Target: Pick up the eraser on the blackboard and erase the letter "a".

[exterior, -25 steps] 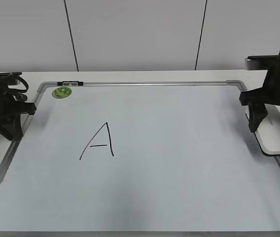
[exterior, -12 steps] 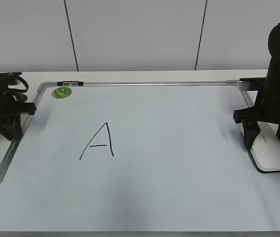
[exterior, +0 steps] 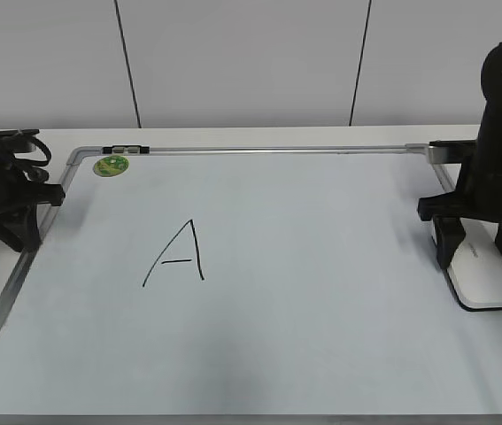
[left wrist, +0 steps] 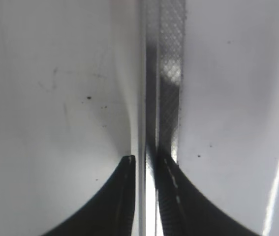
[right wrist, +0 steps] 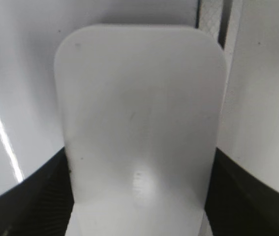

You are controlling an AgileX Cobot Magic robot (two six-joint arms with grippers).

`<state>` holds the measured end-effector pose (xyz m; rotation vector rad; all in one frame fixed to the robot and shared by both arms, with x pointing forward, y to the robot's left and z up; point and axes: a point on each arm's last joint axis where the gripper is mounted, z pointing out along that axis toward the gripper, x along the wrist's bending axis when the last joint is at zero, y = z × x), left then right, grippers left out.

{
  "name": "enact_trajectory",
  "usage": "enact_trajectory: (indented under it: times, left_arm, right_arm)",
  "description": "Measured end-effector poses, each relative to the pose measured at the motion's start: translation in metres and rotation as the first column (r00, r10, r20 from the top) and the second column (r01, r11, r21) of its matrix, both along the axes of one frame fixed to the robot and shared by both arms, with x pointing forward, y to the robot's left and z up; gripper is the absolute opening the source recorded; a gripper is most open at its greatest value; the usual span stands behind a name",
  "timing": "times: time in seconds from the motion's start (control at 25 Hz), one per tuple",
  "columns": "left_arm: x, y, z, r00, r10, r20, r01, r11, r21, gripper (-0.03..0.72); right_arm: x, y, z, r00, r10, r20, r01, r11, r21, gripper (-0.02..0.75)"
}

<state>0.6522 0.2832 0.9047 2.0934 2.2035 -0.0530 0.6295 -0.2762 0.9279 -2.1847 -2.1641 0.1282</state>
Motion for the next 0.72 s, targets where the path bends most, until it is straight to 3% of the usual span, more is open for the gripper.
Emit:
enact_trajectory:
  times: [0.12, 0.2, 0.48, 0.56, 0.72]
  left_arm:
    - [0.0, 0.0, 0.0, 1.0, 0.0, 0.0, 0.0, 1.0, 0.0, 0.117]
    - [0.0, 0.0, 0.0, 1.0, 0.0, 0.0, 0.0, 1.0, 0.0, 0.117]
    - [0.002, -0.001, 0.005, 1.0, -0.001, -0.019, 0.001, 1.0, -0.008, 0.143]
    - [0.006, -0.001, 0.014, 1.0, -0.003, -0.01, 0.002, 1.0, -0.012, 0.195]
    - [0.006, 0.0, 0.045, 0.998, -0.011, 0.054, 0.011, 1.0, -0.002, 0.405]
  right_arm:
    - [0.002, 0.0, -0.002, 1.0, 0.0, 0.01, 0.0, 1.0, 0.003, 0.569]
    - [0.003, 0.001, -0.002, 1.0, -0.002, 0.016, 0.002, 1.0, 0.008, 0.65]
    - [0.011, 0.001, 0.014, 1.0, 0.001, 0.028, -0.001, 1.0, 0.009, 0.664]
    - [0.015, 0.002, 0.021, 0.999, 0.001, 0.05, -0.001, 1.0, 0.01, 0.664]
    - [0.017, 0.002, 0.024, 0.998, 0.001, 0.06, -0.001, 1.0, 0.011, 0.663]
